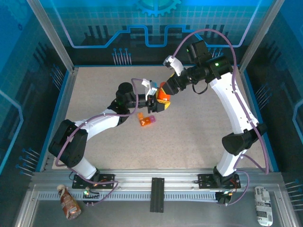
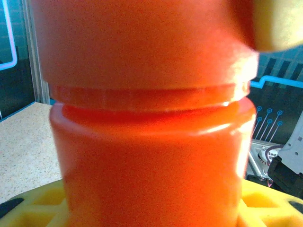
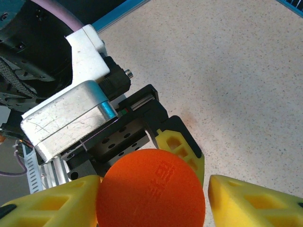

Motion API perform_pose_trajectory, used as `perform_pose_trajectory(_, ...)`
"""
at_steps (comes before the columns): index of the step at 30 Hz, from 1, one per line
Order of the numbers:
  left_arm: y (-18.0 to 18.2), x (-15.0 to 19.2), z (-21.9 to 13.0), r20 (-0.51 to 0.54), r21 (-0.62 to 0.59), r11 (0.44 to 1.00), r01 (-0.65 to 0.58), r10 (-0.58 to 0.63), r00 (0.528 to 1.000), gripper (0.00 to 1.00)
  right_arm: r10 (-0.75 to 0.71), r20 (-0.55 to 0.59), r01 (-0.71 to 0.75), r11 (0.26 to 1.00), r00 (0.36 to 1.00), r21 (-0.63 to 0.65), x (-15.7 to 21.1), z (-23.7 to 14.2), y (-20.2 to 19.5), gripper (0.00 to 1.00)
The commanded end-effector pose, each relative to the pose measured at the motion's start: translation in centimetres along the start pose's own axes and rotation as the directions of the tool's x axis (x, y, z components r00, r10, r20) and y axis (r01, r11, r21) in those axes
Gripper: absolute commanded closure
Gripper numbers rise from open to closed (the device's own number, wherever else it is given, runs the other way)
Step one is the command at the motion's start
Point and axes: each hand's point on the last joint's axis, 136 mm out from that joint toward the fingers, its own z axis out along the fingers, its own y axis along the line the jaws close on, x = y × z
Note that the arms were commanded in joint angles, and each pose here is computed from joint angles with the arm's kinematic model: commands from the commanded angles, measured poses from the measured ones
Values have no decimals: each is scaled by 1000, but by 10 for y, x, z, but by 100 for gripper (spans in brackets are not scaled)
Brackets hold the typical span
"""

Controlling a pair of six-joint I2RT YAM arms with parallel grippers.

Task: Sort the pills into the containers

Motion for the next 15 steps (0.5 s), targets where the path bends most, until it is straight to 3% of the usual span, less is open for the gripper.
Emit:
perform_pose_trajectory(1,-9,-24,-1,47,35,996,-78,76,996,100,17,-35,-18,1000,999,-14,8,9,4,42)
perform_pose_trajectory(8,-5,-28,-2,57,4,995,-96,96,994,100,167,-63,-160,982,984,97,26,33,-10,54)
perform_pose_trajectory(15,-1,-26,-2,54,-20,994,-107,108,993,100,334,29,-334,928,942,163,28,49,-17,63)
